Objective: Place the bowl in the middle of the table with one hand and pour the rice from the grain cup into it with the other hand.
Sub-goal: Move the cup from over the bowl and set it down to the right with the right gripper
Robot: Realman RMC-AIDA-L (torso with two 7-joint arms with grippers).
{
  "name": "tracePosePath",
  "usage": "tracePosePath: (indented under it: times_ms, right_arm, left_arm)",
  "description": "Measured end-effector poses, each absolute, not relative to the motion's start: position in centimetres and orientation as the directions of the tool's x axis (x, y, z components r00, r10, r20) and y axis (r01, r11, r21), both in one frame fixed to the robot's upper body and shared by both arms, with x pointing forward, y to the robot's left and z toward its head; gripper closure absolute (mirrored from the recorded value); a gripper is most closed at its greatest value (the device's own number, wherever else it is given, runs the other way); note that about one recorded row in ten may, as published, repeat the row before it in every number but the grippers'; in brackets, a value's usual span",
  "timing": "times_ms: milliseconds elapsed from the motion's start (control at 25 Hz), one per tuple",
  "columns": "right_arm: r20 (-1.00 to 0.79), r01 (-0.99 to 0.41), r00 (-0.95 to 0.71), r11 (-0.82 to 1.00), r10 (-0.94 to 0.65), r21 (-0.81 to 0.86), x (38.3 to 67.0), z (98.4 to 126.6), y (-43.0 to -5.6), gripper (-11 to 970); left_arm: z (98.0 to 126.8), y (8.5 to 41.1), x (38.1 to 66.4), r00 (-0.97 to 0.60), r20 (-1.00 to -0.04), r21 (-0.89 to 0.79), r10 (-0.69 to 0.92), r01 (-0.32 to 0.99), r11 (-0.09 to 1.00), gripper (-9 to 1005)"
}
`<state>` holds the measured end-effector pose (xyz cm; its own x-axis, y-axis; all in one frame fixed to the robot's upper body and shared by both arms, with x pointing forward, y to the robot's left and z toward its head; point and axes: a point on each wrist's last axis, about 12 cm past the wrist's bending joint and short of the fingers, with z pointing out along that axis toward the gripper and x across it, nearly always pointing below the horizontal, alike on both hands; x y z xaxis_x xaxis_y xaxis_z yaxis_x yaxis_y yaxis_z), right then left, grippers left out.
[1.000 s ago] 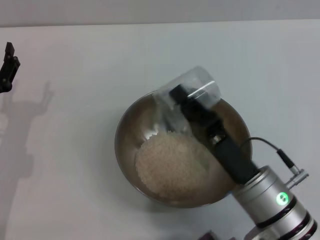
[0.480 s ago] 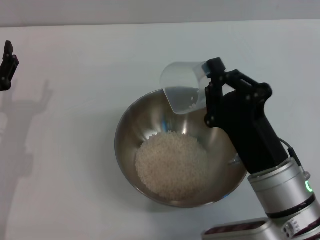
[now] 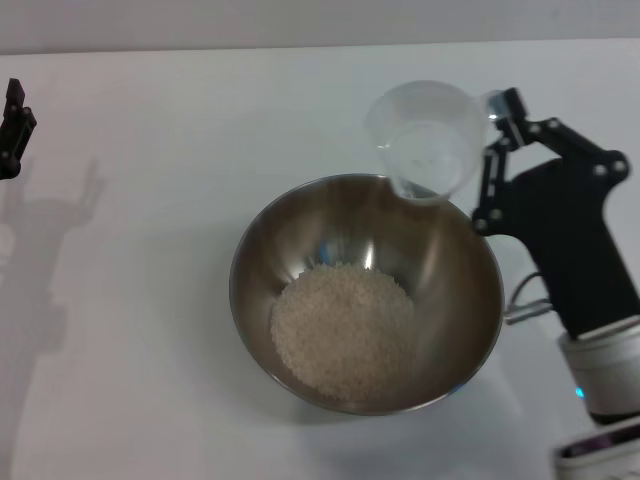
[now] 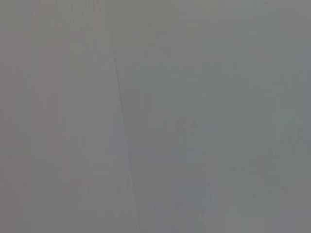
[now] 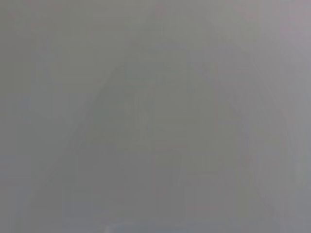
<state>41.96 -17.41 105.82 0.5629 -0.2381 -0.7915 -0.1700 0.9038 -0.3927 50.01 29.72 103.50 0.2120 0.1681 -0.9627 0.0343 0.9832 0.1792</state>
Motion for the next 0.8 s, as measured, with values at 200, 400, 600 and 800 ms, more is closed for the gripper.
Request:
tracePosePath:
  times_ms: [200,400,600,800]
  right_arm:
    - [-0.833,-0.308,0.554,0.928,-0.005,-0.211,41.9,105.5,-19.8,944]
    - [-0.842,-0.389,0.532,0.909,0.091,-0.147,42.0,105.2,-21.4,944]
    - [-0.848,-0.393,0.518,0.912,0.116,-0.115,42.2,105.2,-22.3,945]
    - [-0.868,-0.384,0.467,0.923,0.169,-0.027,42.6,104.8,-24.1,947]
  left_arm:
    - [103.4,29.9,49.9,0.208,-0.964,0.176,0.167,0.025,0.984,169]
    - [103.4,30.0,49.9,0.207,-0.964,0.176,0.169,0.019,0.984,169]
    - [103.4,30.1,49.9,0.205,-0.964,0.178,0.170,0.019,0.984,169]
    - [103.4,30.0,50.0,0.204,-0.964,0.178,0.170,0.020,0.984,169]
